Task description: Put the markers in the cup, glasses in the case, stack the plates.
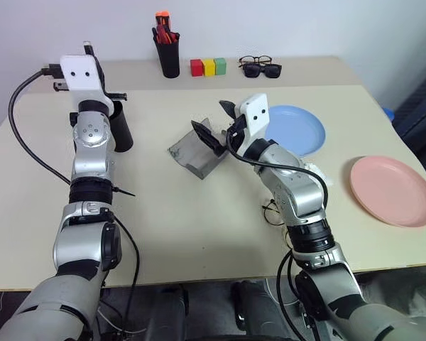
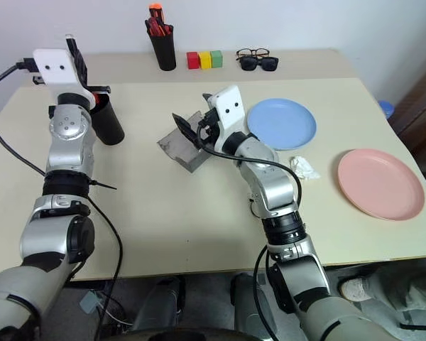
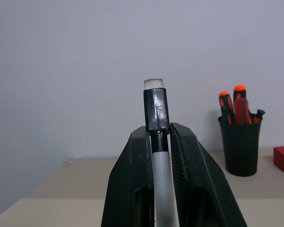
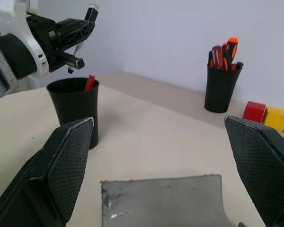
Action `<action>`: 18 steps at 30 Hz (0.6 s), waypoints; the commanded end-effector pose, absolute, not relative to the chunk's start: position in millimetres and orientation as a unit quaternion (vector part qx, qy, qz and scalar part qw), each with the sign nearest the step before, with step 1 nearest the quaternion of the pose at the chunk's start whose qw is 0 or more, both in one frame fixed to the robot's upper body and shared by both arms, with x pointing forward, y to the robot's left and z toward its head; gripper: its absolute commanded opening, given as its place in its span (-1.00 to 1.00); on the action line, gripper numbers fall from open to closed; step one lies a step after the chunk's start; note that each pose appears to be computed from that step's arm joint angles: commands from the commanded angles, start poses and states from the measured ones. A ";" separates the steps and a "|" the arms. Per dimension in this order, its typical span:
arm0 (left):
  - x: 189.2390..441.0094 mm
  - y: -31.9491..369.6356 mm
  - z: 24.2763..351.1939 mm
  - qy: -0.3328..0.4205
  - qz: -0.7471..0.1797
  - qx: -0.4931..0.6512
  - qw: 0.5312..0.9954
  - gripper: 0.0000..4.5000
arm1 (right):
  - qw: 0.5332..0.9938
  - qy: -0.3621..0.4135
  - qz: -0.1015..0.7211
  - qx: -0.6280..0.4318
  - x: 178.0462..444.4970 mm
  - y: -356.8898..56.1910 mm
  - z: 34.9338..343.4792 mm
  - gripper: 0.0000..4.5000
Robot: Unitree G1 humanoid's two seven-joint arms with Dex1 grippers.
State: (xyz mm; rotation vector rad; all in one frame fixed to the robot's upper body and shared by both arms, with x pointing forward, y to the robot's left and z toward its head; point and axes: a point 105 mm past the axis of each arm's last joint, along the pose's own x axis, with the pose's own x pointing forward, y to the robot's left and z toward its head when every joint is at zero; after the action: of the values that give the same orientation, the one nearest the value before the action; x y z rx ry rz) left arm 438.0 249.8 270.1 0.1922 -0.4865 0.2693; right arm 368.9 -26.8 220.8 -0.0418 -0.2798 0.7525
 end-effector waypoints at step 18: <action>423.9 243.9 273.3 -0.282 0.105 0.034 0.953 0.73 | 0.910 -0.167 0.378 -0.027 361.1 -23.1 238.3 1.00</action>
State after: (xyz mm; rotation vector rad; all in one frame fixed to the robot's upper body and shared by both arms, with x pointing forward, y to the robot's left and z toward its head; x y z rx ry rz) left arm 432.6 243.8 248.6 0.1111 -0.4795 0.2287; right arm 366.9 -24.7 221.8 -0.0467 -0.2813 0.7649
